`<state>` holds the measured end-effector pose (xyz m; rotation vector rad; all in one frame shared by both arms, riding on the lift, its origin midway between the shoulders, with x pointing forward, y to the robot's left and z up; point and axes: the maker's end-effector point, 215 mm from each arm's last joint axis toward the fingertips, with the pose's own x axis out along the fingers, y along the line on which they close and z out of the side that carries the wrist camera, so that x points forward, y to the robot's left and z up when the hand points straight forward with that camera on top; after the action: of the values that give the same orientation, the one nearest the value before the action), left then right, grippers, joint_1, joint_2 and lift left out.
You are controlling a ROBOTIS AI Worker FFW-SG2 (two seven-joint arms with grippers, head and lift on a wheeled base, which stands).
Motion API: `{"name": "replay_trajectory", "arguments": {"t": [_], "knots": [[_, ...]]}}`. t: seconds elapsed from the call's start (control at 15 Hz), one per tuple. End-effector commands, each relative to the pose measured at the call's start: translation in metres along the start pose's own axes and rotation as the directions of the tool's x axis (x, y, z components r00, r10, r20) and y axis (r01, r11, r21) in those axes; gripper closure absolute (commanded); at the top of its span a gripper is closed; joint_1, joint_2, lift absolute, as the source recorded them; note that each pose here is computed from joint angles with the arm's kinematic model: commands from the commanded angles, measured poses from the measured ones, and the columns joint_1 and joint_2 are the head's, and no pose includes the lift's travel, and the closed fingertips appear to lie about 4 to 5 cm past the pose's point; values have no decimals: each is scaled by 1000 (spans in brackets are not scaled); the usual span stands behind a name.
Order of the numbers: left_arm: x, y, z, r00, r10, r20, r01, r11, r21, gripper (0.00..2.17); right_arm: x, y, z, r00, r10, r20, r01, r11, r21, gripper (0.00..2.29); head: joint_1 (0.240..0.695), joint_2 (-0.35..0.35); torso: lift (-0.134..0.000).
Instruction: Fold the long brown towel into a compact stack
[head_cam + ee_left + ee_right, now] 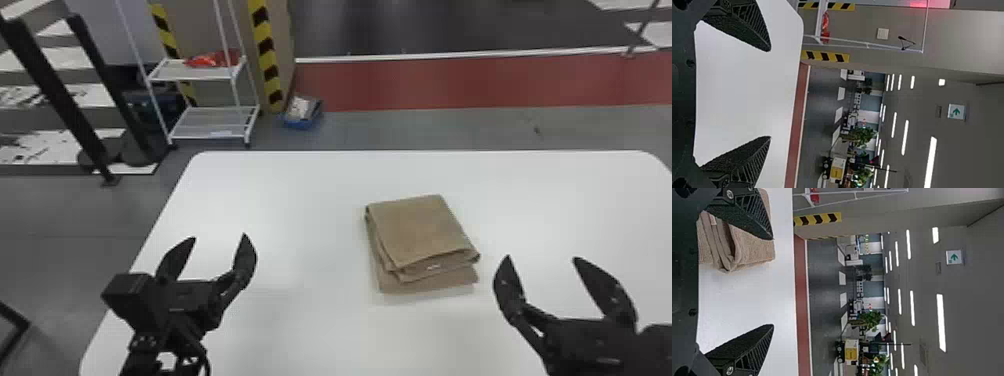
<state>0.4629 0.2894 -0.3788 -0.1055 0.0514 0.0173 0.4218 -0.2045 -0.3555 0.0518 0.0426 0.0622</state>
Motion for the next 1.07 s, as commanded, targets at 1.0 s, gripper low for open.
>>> {"name": "replay_trajectory", "arguments": {"t": [1.0], "knots": [[0,0,-3,1000,1,-6,-1,1000,-1,80,0,1,-1,1000,1,-2,-1,1000,4,90,695,108,-91]]}}
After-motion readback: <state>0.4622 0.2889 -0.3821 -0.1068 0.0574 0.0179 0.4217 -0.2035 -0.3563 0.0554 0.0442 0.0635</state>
